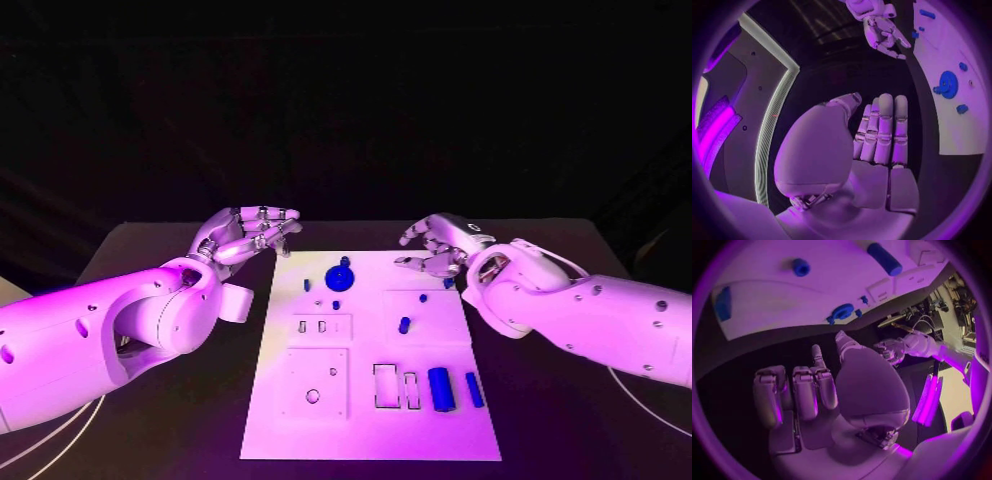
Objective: Assemble the parts on the task board
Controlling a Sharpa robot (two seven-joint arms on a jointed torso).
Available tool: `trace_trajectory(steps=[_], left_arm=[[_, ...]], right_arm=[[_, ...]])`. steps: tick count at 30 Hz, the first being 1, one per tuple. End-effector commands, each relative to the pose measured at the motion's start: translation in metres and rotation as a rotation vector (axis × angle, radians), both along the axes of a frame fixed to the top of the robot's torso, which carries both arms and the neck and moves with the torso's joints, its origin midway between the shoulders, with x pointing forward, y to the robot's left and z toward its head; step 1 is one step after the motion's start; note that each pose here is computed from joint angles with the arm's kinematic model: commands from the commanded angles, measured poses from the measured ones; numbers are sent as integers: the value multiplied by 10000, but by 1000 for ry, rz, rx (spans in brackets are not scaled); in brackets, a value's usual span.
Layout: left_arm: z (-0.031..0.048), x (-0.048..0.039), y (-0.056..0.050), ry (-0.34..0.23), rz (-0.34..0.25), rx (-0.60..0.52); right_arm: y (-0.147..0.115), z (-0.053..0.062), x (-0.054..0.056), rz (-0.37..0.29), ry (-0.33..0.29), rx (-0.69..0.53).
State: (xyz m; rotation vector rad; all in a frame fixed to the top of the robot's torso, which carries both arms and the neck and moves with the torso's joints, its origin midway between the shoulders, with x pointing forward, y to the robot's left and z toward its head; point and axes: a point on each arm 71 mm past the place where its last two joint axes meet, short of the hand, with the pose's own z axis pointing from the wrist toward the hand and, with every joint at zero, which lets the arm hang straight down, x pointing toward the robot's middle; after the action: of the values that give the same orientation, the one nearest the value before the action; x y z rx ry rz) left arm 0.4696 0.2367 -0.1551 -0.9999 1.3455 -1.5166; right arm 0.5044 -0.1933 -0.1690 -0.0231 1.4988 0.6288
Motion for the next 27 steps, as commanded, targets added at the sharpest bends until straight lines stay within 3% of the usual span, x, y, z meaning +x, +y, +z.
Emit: trace_trajectory(steps=[1,8,13,20,27], left_arm=[[13,-3,-16,-4,-16,-13],[11,-4,-31,-3,-20,-15],[12,-6,-49,-4,-23,-16],[10,-4,-49,-4,-22,-16],[7,2,-32,-4,-17,-14]], right_arm=[[-192,16,-25,88,103,163],[-689,-43,-3,58,161,159],[-929,-178,2,21,187,122],[-1027,-323,-9,2,223,98],[-1032,-391,-1,-7,235,90]])
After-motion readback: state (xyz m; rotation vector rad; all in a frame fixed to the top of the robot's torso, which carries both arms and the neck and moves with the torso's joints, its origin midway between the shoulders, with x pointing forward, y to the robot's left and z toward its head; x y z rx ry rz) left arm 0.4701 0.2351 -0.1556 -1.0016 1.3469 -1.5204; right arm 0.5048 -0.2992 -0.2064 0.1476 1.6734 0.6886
